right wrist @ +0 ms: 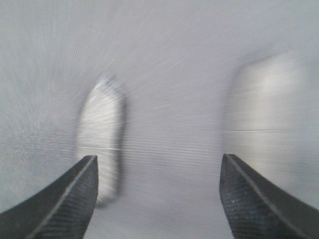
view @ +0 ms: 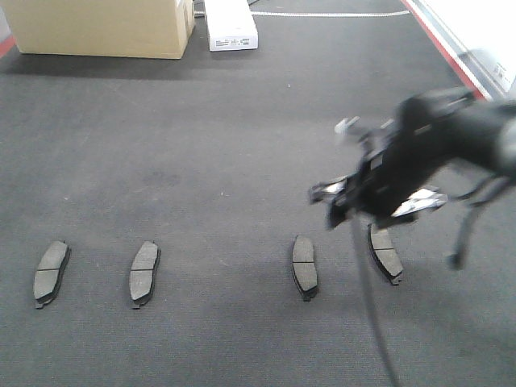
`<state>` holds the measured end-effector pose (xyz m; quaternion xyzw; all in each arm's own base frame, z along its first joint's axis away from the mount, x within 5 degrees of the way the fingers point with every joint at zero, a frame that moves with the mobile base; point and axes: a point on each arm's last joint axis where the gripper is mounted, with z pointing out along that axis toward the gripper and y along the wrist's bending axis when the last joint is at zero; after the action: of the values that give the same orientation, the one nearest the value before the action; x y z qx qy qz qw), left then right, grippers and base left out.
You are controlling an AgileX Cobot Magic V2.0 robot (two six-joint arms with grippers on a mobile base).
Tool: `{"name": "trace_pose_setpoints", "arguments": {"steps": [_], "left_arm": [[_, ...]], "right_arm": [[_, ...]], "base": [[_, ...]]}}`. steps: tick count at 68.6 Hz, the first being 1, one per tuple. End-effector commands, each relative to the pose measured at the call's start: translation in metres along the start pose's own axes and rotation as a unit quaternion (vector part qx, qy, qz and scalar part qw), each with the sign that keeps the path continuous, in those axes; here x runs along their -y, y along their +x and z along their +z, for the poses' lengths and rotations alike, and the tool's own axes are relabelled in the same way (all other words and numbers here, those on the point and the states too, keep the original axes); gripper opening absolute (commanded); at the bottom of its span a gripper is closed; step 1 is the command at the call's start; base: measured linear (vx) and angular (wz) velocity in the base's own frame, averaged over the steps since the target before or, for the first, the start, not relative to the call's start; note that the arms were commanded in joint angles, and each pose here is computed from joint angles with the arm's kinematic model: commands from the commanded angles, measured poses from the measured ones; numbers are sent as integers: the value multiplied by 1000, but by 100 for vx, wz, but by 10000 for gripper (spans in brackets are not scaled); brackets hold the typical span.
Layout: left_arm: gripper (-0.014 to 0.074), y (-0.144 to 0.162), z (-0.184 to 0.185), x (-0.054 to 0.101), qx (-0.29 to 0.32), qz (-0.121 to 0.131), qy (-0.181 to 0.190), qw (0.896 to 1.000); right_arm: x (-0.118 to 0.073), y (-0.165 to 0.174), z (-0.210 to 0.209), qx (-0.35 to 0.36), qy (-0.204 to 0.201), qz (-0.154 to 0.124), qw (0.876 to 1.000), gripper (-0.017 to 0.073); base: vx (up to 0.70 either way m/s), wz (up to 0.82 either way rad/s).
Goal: Move and align brake pads A on conveyor
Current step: 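Raise the open right gripper away from the placed pad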
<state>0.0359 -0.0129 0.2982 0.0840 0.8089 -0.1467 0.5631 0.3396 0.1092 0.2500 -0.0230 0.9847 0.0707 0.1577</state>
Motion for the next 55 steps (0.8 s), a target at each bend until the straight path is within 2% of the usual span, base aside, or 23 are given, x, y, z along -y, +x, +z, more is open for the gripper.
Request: {"name": "trace_pose_setpoints", "arguments": {"steps": [1,8,17,25,29,37,51,55], "left_arm": [[545,-12,-2,2,37,1,8,999],[545,-12,-2,2,37,1,8,999],[545,-12,-2,2,37,1,8,999],[545,-12,-2,2,38,1,8,999],[545,-13,-2,2,41,1,8,999],[545,-17,-2,3,62,1,12,998],[545,-18,-2,3,73,1,14,997],[545,-19,-3,3,74,1,14,997]], "right_arm": [[16,1,-49,76,-2,-10,997,505],[32,14,-74,121,3,-11,993,505],[44,35,-100,161,13,-49,986,505],[46,58,-127,202,16,-77,976,505],[46,73,-140,232,16,-87,969,505],[48,103,-161,301,12,-90,949,505],[54,161,-189,410,11,-100,907,505],[56,174,-192,428,16,-105,898,505]], "base": [[0,0],[0,0],[0,0],[0,0],[0,0],[0,0],[0,0],[0,0]]}}
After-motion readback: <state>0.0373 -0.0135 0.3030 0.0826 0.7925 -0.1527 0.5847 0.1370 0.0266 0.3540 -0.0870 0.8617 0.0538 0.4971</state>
